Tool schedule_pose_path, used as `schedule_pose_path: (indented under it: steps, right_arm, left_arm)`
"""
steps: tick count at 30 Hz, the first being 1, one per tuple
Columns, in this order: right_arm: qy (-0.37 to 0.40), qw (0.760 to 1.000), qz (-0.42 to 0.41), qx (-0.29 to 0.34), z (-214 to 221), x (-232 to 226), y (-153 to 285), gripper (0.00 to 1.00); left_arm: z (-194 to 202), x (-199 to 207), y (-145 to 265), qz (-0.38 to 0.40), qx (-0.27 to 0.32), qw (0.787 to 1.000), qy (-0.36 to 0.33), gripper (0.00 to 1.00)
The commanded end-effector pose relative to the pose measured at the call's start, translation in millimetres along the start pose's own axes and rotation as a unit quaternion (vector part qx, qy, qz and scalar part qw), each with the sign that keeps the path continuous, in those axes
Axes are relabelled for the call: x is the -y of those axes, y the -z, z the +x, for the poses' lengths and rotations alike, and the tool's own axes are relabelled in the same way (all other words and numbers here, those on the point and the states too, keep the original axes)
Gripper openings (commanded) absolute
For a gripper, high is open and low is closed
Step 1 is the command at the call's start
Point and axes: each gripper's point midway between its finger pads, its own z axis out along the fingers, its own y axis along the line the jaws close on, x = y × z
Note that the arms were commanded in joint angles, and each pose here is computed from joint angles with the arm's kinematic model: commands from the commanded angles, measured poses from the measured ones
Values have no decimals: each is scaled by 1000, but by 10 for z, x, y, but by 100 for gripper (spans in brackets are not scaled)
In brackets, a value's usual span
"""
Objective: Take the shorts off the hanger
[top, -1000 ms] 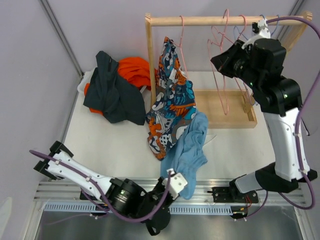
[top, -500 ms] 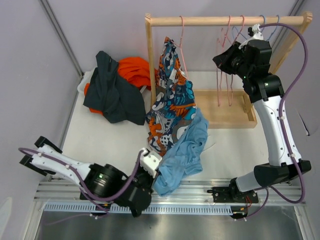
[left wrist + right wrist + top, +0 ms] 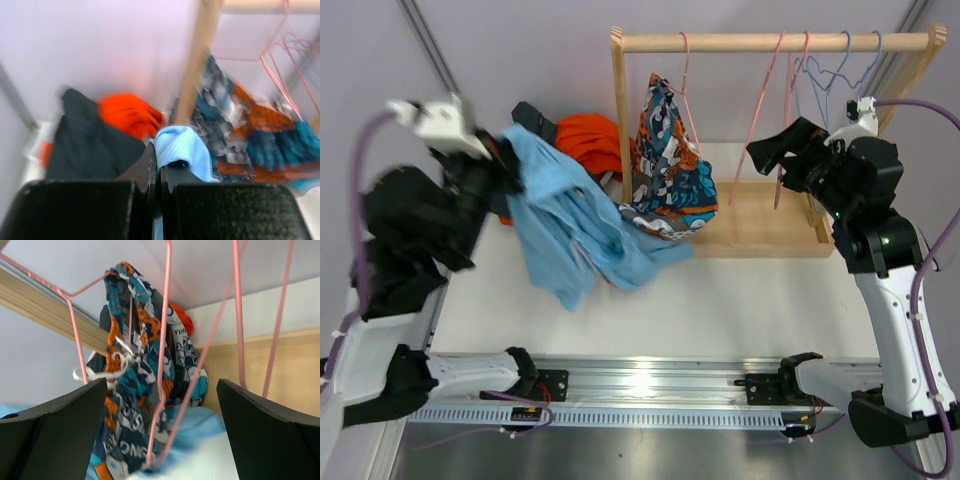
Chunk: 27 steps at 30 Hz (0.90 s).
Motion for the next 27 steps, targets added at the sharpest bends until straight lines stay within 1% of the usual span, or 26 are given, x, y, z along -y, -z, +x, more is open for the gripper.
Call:
schedule_pose_path:
  steps: [1,2,3,4,5,6,7,8,9,10,12,13,14,15,16,18,19,20,21,22,23,24,25,26,27]
  right_arm:
    - [6,1000,11,5,65,80,167,99]
    - [6,1000,17,-1,146,142,166,100]
    - [6,1000,13,5,142,131,248,99]
    - [6,1000,14,5,168,148,277,99]
    - [6,1000,15,2,208,168,301,99]
    - [5,1000,20,-7,297,223,303,100]
    - [6,1000,17,-6,321,224,363,99]
    - [6,1000,15,-9,359,234,380,99]
    - [7,1000,19,-20,462,291,376,99]
    - [8,1000,15,-17,478,287,436,99]
    - [7,999,7,-32,617,316,468,99]
    - [8,999,2,-34,659,318,494,99]
    - [9,1000,-10,-24,643,281,572,99]
    - [9,999,-22,-27,679,254,604,100]
    - [10,999,-24,-32,744,276,615,99]
    - [17,999,-32,-29,756,265,686,99]
    - [19,999,-34,-31,774,265,695,99]
    - [21,999,-36,-28,764,255,721,99]
    - [21,999,-36,-26,756,251,734,99]
    - [23,999,-45,-20,723,211,739,99]
    - [23,998,-54,-15,695,171,753,99]
    - [20,998,-62,-13,673,129,755,99]
    - [21,996,-91,-10,639,9,767,99]
    - [21,994,-109,-6,597,-74,779,99]
    - [20,992,-122,-11,590,-135,753,99]
  left_arm:
    - [-726,-18,-458,0,80,995,-57,0]
    - [-735,-26,-628,-7,77,995,-66,0]
    - [-1085,-125,-592,-15,116,992,-44,0]
    - [-1091,-98,-767,-8,116,992,-49,0]
    - [-928,-213,-1212,-40,92,993,-64,0]
    - [-1278,-317,-1145,-50,140,988,-41,0]
    - [-1289,-477,-1310,-61,145,987,-41,0]
    - [-1312,-545,-1430,-65,153,985,-37,0]
    - [-1270,-579,-1673,-65,163,984,-23,0]
    - [-1265,-721,-1791,-66,171,983,-25,0]
    - [-1053,-794,-2195,-46,169,985,-2,0]
    - [-927,-850,-2367,-37,157,987,8,0]
    - [-895,-937,-2476,-24,156,987,25,0]
    - [-811,-983,-2614,-21,151,988,30,0]
    - [-532,-1059,-2904,-15,128,991,35,0]
    - [-240,-1067,-3138,-3,102,994,39,0]
    - [8,-1085,-3300,1,79,996,39,0]
    - [187,-1081,-3374,5,59,997,46,0]
    - [471,-1094,-3463,4,28,998,50,0]
    - [548,-1101,-3455,3,20,998,53,0]
    - [797,-1135,-3498,-3,-1,998,69,3]
    - [1071,-1162,-3506,-10,-30,997,77,13]
    - [1140,-1181,-3477,-14,-37,996,84,65]
    - [1255,-1173,-3407,-16,-53,994,95,90]
    - [1419,-1197,-3360,-23,-72,992,99,99]
